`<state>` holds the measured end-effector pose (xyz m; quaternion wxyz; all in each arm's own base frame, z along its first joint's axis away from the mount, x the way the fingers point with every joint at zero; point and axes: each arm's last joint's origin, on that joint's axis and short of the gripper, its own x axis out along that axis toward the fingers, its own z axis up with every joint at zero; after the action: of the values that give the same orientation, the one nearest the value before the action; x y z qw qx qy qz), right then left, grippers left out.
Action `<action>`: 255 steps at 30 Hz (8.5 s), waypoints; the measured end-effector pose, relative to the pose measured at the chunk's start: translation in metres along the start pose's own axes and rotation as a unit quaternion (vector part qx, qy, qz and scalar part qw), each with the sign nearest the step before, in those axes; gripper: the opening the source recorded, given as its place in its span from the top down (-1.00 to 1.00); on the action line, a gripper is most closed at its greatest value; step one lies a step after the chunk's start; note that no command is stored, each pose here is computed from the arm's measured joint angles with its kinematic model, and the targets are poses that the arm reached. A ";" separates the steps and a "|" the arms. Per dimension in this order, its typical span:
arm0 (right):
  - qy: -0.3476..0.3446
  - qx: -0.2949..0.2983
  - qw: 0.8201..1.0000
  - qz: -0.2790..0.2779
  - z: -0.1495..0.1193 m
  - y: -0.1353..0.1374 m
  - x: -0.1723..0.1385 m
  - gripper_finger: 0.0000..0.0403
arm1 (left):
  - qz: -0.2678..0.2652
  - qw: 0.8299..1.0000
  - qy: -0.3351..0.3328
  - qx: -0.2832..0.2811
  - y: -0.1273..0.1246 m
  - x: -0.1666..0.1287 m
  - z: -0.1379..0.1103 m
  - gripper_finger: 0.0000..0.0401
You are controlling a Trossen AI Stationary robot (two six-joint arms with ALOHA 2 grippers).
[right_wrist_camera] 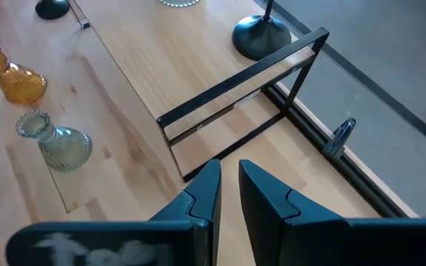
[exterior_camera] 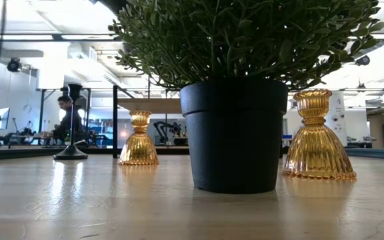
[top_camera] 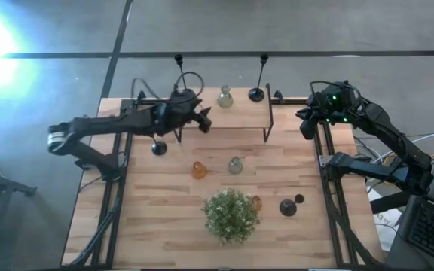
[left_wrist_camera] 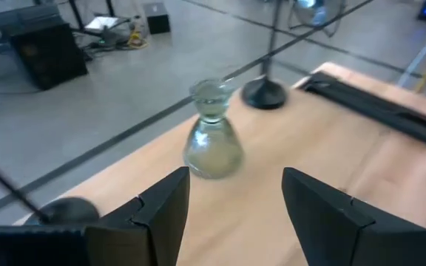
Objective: Pick & Place candle stick holders
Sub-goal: Put the left green glass candle holder on the shelf, then put the right orange glass candle holder on the shelf
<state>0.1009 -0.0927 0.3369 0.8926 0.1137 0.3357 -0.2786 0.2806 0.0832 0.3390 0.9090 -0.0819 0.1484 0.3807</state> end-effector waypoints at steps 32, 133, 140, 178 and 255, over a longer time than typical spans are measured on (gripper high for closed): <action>-0.165 -0.009 0.966 0.200 0.060 0.061 -0.045 0.79 | -0.034 0.998 0.049 -0.032 0.024 -0.161 -0.020 -0.09; -0.133 -0.006 0.991 -0.008 0.119 0.056 0.231 0.96 | 0.114 0.990 -0.084 -0.001 0.027 -0.174 -0.027 -0.09; -0.119 -0.008 0.993 -0.006 0.119 0.056 0.228 0.96 | 0.114 0.990 -0.084 -0.002 0.027 -0.174 -0.027 -0.09; 0.074 -0.073 0.964 0.244 0.029 0.146 -0.026 0.96 | 0.119 0.989 -0.086 0.010 0.027 -0.174 -0.027 -0.09; 0.308 -0.015 0.917 0.252 -0.051 0.227 0.110 0.07 | 0.152 0.983 -0.101 0.020 0.029 -0.166 -0.045 -0.09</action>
<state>0.2721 0.0672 0.2290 0.7873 0.2610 0.5585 0.0092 0.1398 -0.0195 0.3512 0.8522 -0.0011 0.0737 0.5180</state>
